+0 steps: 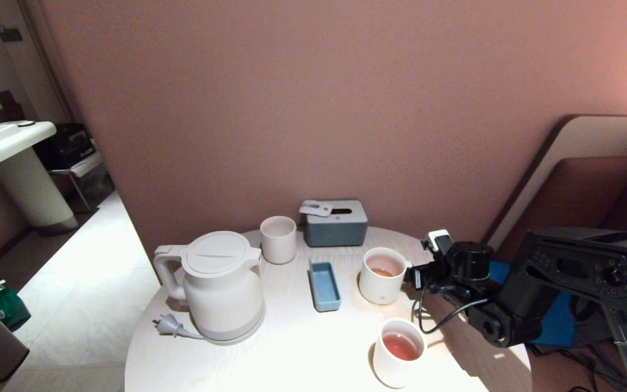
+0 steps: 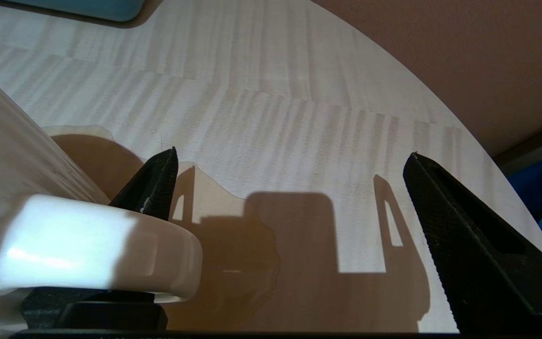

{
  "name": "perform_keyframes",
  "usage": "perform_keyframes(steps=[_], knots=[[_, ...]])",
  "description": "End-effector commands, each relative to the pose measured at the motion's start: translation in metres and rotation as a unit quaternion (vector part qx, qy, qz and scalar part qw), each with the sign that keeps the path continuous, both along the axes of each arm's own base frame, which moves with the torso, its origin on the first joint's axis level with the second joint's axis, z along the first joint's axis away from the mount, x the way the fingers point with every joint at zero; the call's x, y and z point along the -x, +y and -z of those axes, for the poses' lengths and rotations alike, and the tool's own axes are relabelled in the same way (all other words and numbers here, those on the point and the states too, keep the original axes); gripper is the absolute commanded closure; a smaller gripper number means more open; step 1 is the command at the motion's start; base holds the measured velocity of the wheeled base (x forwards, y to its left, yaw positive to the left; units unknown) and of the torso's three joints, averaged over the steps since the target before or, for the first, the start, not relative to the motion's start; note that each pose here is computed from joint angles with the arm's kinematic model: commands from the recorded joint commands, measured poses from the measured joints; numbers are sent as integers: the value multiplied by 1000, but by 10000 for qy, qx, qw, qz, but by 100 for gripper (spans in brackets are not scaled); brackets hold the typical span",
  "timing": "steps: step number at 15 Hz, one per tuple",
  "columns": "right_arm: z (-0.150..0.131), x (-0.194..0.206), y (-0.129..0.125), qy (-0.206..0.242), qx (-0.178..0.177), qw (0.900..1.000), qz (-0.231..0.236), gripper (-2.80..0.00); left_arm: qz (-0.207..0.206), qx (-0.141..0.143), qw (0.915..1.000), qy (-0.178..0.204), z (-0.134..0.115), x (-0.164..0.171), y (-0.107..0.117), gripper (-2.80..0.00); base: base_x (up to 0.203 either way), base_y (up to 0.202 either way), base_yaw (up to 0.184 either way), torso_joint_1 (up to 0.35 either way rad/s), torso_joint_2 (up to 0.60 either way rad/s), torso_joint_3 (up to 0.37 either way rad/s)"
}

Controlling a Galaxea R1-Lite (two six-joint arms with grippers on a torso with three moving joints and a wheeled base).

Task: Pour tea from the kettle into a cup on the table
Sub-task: Pick up the cup

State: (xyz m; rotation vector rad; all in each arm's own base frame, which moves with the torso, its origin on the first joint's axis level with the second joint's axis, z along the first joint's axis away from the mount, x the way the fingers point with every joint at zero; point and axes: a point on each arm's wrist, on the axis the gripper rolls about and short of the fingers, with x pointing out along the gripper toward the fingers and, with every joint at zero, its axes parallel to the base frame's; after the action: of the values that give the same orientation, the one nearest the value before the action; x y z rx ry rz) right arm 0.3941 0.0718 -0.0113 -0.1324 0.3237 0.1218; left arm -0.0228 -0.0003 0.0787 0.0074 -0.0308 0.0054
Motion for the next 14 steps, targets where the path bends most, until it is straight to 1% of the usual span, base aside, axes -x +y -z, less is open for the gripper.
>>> perform_keyframes(steps=[1,14], knots=[[-2,0,3,-60,-10,10000,-36,-280,-4,-2,10000,-5,0,0,0,0,0,0,0,0,0,0],[-1,3,1,-95,10,9999,52,-280,-4,-2,10000,-2,0,0,0,0,0,0,0,0,0,0]])
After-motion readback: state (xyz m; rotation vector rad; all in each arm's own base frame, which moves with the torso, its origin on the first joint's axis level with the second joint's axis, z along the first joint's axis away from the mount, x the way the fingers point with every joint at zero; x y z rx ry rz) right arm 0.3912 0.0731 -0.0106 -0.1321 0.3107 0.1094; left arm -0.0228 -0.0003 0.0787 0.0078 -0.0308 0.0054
